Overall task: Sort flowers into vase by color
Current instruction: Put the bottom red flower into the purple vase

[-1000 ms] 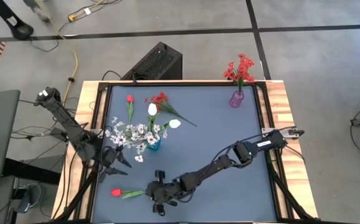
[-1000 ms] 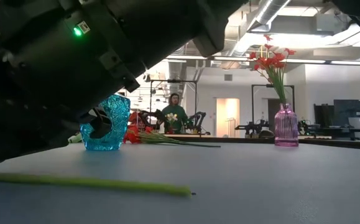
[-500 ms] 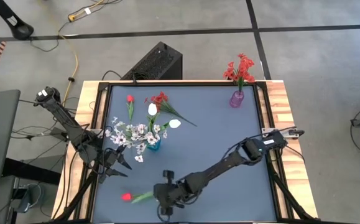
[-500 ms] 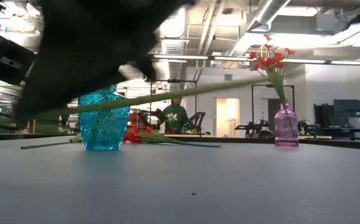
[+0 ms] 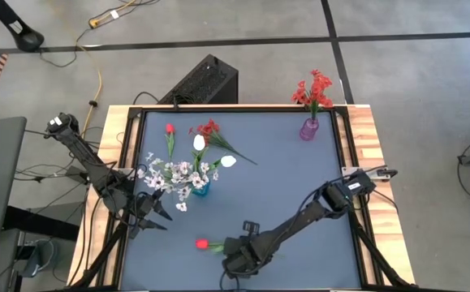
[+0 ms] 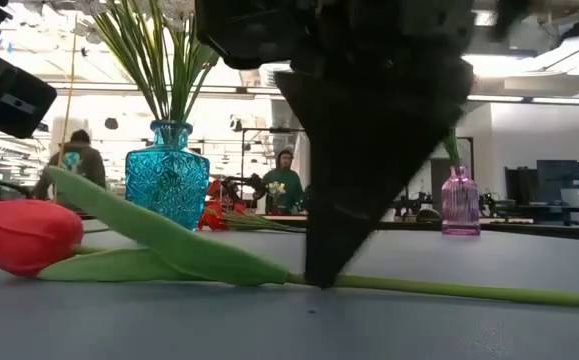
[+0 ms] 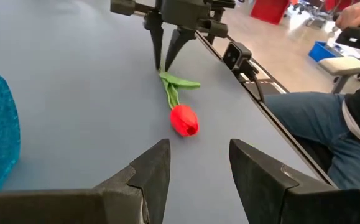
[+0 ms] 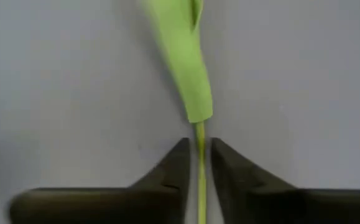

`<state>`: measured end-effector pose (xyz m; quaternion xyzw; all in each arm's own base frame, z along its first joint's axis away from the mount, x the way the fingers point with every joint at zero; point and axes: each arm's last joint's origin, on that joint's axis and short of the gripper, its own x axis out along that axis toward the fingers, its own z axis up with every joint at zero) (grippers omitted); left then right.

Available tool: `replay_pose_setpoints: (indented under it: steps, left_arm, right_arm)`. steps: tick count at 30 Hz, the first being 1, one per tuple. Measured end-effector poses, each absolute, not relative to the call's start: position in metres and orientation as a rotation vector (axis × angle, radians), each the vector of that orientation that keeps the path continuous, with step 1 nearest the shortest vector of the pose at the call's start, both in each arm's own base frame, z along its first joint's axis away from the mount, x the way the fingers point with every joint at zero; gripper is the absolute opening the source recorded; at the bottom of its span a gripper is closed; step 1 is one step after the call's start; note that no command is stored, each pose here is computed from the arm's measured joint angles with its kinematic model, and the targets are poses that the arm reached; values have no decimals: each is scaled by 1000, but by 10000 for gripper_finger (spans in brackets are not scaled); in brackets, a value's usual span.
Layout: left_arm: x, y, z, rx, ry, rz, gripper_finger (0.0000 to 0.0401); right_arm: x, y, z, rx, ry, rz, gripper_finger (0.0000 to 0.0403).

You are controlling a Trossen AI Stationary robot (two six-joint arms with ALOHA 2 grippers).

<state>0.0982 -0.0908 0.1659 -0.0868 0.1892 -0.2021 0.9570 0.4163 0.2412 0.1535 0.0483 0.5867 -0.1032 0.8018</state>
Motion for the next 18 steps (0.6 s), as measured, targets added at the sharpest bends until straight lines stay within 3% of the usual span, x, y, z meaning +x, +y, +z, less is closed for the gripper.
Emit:
replay_pose_setpoints:
  steps: [5,9,13,18]
  left_arm:
    - [98,-91,166,-171,380,-403,154]
    - [98,-91,166,-155,377,-406,154]
    - [98,-91,166,-154,377,-405,154]
    - [98,-91,166,-154,378,-405,154]
  right_arm:
    - [416,240,155,173,1314,-183,180]
    - [416,239,155,191,1329,-171,217]
    - [421,234,153,203,1324,-180,217]
    - [425,228,144,248,1326,-150,179]
